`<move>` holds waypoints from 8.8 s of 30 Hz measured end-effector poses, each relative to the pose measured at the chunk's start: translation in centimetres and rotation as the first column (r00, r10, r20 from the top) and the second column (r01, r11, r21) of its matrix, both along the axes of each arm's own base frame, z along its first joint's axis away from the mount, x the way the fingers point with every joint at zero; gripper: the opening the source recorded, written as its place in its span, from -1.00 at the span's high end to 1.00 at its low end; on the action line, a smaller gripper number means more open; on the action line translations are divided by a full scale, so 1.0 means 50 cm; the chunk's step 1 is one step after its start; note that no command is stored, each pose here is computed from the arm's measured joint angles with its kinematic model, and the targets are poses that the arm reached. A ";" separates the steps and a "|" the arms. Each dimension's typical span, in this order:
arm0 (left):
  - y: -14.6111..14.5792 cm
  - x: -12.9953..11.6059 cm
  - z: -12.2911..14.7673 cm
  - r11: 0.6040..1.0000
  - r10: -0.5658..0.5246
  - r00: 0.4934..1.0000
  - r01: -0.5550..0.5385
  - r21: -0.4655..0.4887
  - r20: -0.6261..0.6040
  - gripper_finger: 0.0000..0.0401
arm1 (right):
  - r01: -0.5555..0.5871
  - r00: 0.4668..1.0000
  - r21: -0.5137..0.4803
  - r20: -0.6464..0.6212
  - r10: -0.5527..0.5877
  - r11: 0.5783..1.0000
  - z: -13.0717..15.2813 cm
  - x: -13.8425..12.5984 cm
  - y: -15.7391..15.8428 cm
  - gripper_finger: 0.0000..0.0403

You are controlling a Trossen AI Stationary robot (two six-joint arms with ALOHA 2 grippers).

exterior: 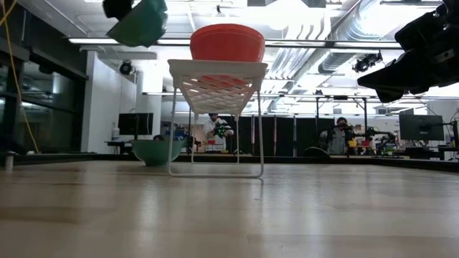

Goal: Pick & Place Mini bowls
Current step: Stack the bottom white bowl on the white bowl on the shelf

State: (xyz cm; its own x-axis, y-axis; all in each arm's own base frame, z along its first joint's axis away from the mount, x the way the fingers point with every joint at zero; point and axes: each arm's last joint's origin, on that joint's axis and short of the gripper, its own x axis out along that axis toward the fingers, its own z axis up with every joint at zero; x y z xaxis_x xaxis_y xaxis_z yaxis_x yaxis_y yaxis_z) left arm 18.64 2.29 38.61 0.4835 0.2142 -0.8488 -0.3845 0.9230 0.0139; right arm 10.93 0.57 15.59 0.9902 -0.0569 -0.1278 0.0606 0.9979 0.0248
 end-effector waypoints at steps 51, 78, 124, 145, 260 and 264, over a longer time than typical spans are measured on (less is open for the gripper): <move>0.418 0.215 0.034 0.991 -0.028 0.999 0.030 -0.132 0.021 0.98 | 0.000 1.000 0.000 0.000 0.000 1.000 0.000 0.000 0.000 1.00; 0.422 0.204 0.039 0.979 -0.067 0.997 0.073 -0.191 0.037 0.98 | 0.000 1.000 0.000 0.000 0.000 1.000 0.000 0.000 0.000 1.00; 0.453 0.235 -0.011 0.979 -0.020 0.999 0.012 -0.203 -0.034 0.92 | 0.000 1.000 0.000 0.000 0.000 1.000 0.000 0.000 0.000 1.00; 0.448 0.250 -0.006 0.983 -0.052 0.999 0.054 -0.176 0.016 0.91 | 0.001 1.000 0.000 0.000 -0.001 1.000 0.000 0.000 0.000 1.00; 0.385 0.130 -0.042 0.700 -0.658 0.711 0.457 0.548 0.247 1.00 | 0.000 1.000 0.000 -0.002 0.000 1.000 0.000 0.000 0.000 1.00; 0.399 0.116 -0.090 0.706 -0.675 0.672 0.467 0.532 0.306 1.00 | 0.000 1.000 0.000 -0.002 0.000 1.000 0.000 0.000 0.000 1.00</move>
